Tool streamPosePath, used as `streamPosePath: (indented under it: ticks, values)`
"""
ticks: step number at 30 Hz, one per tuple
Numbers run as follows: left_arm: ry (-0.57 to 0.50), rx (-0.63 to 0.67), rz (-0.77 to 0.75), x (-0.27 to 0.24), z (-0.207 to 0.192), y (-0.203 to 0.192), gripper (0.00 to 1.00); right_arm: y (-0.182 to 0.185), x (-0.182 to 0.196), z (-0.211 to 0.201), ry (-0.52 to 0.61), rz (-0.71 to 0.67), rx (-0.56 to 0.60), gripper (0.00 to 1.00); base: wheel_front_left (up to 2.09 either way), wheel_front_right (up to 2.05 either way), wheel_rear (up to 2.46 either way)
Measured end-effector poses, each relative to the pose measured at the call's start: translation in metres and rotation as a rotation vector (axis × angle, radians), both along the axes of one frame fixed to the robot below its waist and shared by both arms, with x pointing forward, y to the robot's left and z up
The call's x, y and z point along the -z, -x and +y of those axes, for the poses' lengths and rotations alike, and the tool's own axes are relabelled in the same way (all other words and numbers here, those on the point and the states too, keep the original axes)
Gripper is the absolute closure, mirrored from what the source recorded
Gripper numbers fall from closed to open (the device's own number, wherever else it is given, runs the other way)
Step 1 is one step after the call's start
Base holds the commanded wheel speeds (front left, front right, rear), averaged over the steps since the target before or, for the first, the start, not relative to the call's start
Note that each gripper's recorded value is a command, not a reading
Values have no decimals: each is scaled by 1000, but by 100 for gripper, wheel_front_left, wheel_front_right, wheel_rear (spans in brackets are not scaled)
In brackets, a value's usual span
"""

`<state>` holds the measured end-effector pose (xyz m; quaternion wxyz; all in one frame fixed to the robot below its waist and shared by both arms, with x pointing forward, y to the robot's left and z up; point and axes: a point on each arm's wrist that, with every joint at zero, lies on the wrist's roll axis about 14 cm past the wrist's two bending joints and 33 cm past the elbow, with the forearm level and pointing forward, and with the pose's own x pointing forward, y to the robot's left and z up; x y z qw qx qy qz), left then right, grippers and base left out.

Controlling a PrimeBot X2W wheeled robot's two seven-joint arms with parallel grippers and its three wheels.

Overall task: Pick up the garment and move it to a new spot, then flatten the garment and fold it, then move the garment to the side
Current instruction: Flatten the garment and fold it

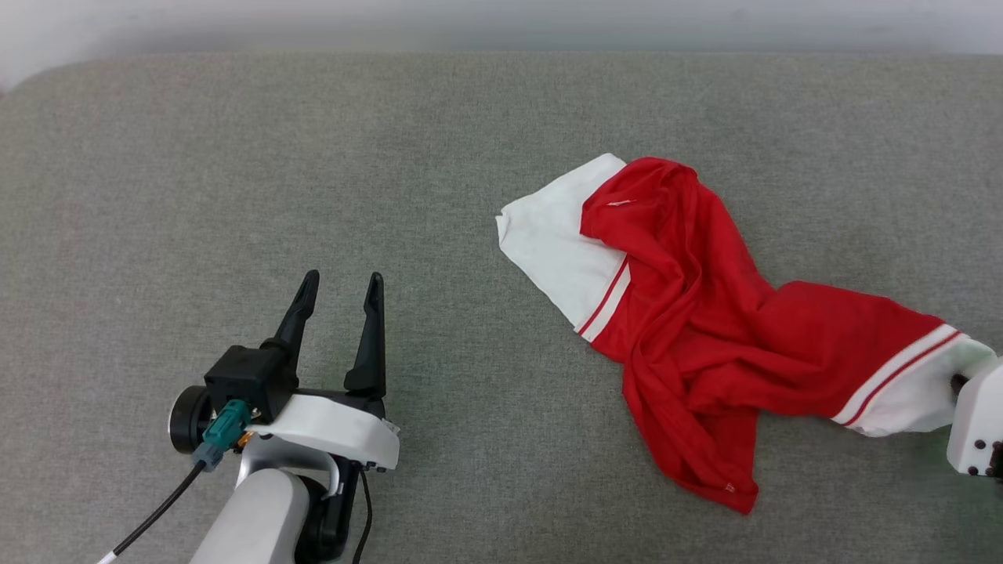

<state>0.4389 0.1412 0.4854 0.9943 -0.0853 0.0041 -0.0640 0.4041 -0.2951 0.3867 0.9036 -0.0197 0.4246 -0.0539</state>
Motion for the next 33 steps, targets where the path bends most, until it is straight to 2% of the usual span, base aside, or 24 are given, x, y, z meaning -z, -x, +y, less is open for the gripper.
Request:
streamPosePath:
  ticks: [1, 2, 3, 11, 17, 23, 29, 33]
  values:
    - [-2, -3, 7, 3, 1, -1, 0, 0, 8, 0, -19, 2, 21, 71, 0, 0, 0]
    - [-3, -5, 15, 6, 2, -2, 0, 0, 15, 2, -27, 2, 28, 4, 0, 0, 0]
    - [-4, -9, 21, 9, 4, -2, 0, -2, 17, 2, -27, -12, 30, 0, 0, 0, 0]
    - [-12, -26, 15, 6, 10, 1, 0, -13, -4, 4, -40, -255, 63, 0, 0, 0, 0]
    - [-16, -32, -4, -6, 11, 15, 0, -6, -51, 6, -1, -503, 53, 0, 0, 0, 0]
    - [-33, -30, -10, -14, 12, 33, 0, 7, -102, 34, -1, -737, -5, 0, 0, 0, 0]
    - [-53, -21, -9, -20, 11, 47, 0, 29, -127, 71, -42, -851, -71, 0, 0, 0, 0]
    - [-63, -28, -2, -20, 14, 56, 0, 44, -130, 89, -79, -871, -100, 0, 0, 0, 0]
